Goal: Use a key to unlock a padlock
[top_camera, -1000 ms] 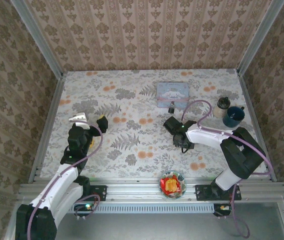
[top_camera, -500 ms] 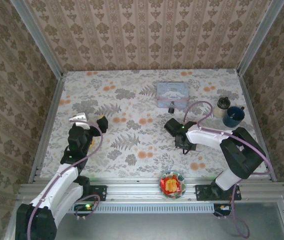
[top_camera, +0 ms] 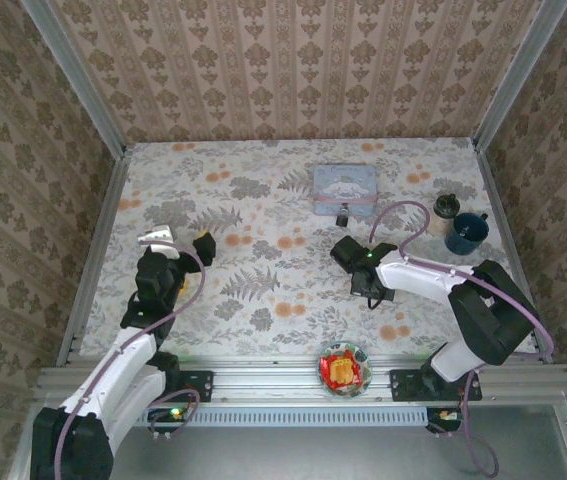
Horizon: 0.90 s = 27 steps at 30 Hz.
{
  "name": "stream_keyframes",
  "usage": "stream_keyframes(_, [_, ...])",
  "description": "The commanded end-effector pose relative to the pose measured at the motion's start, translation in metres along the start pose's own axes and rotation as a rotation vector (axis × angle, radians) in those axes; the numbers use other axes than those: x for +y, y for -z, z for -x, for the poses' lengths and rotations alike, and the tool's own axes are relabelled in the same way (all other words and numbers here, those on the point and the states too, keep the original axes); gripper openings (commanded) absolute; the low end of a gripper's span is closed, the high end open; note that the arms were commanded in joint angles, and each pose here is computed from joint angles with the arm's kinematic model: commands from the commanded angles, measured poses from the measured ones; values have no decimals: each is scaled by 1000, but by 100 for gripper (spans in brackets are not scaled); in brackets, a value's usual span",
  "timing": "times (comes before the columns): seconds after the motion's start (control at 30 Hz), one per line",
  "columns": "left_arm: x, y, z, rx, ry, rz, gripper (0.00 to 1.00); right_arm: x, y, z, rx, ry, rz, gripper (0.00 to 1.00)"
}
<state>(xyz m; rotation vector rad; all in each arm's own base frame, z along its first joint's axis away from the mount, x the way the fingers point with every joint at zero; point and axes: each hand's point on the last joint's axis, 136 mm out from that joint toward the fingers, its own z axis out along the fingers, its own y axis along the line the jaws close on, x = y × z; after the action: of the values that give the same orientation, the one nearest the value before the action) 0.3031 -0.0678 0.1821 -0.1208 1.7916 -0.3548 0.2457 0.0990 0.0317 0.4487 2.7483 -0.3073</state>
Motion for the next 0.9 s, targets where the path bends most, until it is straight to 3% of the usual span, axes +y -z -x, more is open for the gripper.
stream_keyframes(0.0, [-4,0,7,-16,22,-13,100,-12,5,1,-23,10,-46,7])
stream_keyframes(0.3, [-3,0,6,-16,22,-10,100,-11,4,2,-21,22,-57,17])
stream_keyframes(0.87, [-4,1,6,-16,23,-15,100,-6,-12,-4,-1,25,-73,22])
